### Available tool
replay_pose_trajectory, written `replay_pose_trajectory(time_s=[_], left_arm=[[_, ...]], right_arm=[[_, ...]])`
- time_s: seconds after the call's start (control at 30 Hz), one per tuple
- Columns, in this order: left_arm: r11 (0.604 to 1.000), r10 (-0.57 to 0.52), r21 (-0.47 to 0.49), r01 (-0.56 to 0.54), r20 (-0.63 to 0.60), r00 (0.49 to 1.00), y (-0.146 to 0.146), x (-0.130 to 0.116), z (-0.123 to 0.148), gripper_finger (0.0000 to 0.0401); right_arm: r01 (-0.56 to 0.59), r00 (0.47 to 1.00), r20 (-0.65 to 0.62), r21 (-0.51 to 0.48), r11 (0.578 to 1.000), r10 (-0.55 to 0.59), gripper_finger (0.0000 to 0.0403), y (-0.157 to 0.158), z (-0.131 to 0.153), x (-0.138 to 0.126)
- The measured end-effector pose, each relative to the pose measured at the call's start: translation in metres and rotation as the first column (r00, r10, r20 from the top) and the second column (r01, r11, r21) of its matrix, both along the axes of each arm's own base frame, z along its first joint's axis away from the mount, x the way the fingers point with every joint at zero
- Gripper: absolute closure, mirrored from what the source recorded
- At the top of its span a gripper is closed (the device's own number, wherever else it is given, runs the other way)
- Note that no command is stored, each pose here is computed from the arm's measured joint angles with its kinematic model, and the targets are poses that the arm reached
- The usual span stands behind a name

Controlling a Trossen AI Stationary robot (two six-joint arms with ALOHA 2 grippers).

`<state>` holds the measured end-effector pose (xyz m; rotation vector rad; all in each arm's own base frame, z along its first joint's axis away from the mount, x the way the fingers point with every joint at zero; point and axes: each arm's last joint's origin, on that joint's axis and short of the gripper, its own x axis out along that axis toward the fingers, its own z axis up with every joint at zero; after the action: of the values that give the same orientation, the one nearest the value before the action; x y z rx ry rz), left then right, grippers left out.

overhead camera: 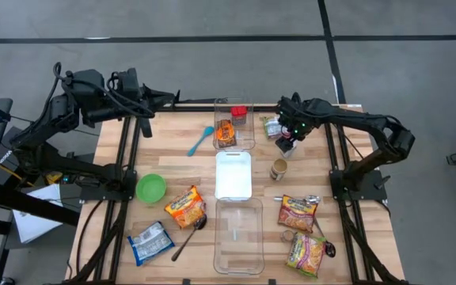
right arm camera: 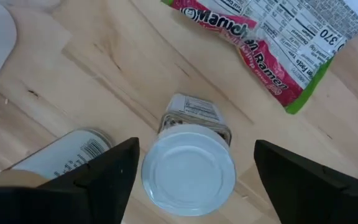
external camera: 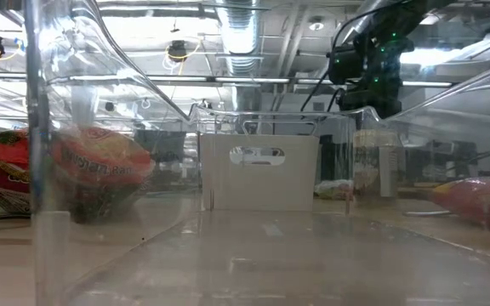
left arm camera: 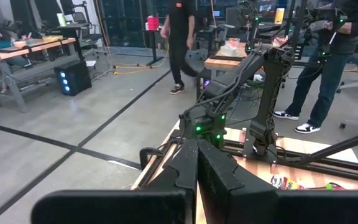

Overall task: Pick & Place Food Item
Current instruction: Put the white seasoning bottle into the top transparent bin

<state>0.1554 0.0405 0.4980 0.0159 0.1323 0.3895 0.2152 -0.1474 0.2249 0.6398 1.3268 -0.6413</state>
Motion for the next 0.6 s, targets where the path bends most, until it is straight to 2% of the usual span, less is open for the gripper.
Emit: replay_pose_trajectory(time_s=[0.4, 0.53, 0.6], left_arm=[[1.000, -0.001, 0.000, 0.001, 0.000, 1.000, 0.0000, 0.0001, 0.0000, 0.0399], [1.000, -0.001, 0.000, 0.001, 0.000, 1.000, 0.0000, 0.0000, 0.0000, 0.0399], [1.000, -0.001, 0.000, 0.001, 0.000, 1.000, 0.0000, 0.0001, -0.0001, 0.0399]], right_arm=[[-0.005, 1.000, -0.030, 0.020, 1.000, 0.006, 0.0162, 0.0023, -0.0036, -0.0033], [-0.010, 0.999, -0.041, 0.024, 1.000, 0.011, 0.0203, 0.0042, -0.0065, -0.0049], [-0.021, 0.999, -0.044, 0.022, 1.000, 0.022, 0.0204, 0.0061, -0.0065, -0.0038]])
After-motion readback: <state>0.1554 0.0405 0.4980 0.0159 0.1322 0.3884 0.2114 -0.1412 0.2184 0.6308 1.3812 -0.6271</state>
